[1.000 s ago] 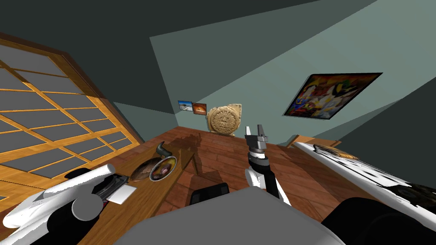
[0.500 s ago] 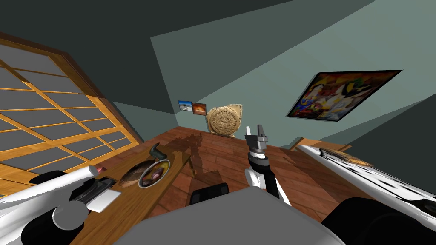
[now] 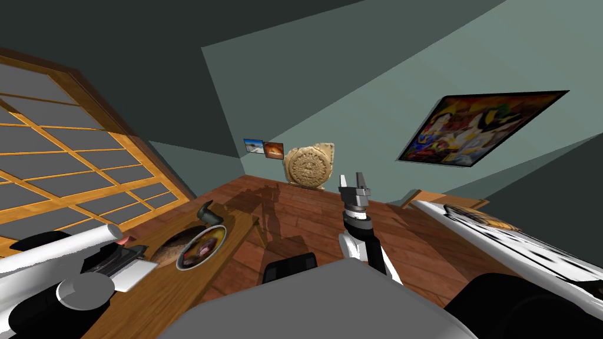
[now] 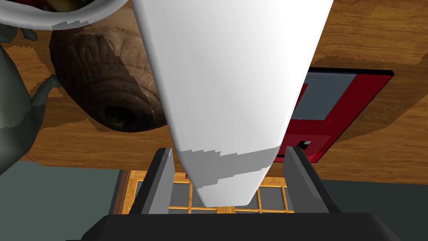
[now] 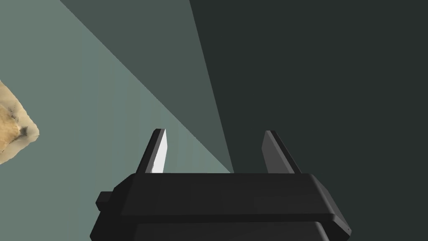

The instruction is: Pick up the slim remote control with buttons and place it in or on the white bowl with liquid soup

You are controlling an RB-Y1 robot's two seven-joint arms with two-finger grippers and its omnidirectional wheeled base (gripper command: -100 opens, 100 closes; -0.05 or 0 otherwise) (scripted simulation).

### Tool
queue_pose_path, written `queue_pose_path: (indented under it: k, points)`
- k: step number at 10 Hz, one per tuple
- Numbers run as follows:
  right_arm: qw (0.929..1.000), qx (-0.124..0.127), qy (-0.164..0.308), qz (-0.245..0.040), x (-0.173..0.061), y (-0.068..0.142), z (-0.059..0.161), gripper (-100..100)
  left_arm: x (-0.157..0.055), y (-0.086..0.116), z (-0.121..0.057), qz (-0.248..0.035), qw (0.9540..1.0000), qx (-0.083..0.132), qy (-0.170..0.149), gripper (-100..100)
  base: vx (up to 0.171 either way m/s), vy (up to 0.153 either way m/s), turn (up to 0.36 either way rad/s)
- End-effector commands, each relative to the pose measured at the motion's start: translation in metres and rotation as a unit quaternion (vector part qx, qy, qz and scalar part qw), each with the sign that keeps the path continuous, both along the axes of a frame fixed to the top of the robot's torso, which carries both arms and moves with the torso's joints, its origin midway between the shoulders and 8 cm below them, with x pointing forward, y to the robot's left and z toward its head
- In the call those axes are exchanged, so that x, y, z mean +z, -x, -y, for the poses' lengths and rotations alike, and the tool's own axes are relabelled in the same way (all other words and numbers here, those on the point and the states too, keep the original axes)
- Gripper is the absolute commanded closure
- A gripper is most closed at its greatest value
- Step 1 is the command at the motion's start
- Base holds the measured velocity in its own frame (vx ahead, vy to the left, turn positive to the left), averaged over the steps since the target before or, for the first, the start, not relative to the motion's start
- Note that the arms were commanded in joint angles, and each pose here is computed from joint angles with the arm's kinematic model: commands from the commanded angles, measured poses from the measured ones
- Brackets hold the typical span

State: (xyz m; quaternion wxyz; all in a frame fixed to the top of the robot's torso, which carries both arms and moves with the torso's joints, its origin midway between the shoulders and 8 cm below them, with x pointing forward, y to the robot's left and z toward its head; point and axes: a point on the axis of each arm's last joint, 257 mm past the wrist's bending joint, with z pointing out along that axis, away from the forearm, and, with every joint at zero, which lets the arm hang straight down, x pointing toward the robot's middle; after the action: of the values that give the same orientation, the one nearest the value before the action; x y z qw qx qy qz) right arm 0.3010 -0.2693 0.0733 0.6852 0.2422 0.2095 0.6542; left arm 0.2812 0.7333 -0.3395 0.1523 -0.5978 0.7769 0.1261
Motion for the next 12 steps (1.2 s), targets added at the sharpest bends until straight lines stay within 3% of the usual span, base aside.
queue_pose_path:
  k: [1,7,12]
  points:
    - [1.0,0.0,0.0,0.0,0.0,0.0,0.0,0,0.005,0.0,0.004,-0.002,0.9999,0.002,0.012,100,0.042,-0.035,-0.064]
    - [1.0,0.0,0.0,0.0,0.0,0.0,0.0,0,-0.011,0.004,0.04,-0.019,0.9971,0.001,0.073,100,0.036,0.004,-0.056]
    - [1.0,0.0,0.0,0.0,0.0,0.0,0.0,0,-0.036,0.009,0.09,-0.041,0.9882,-0.006,0.148,100,0.036,0.028,-0.077]
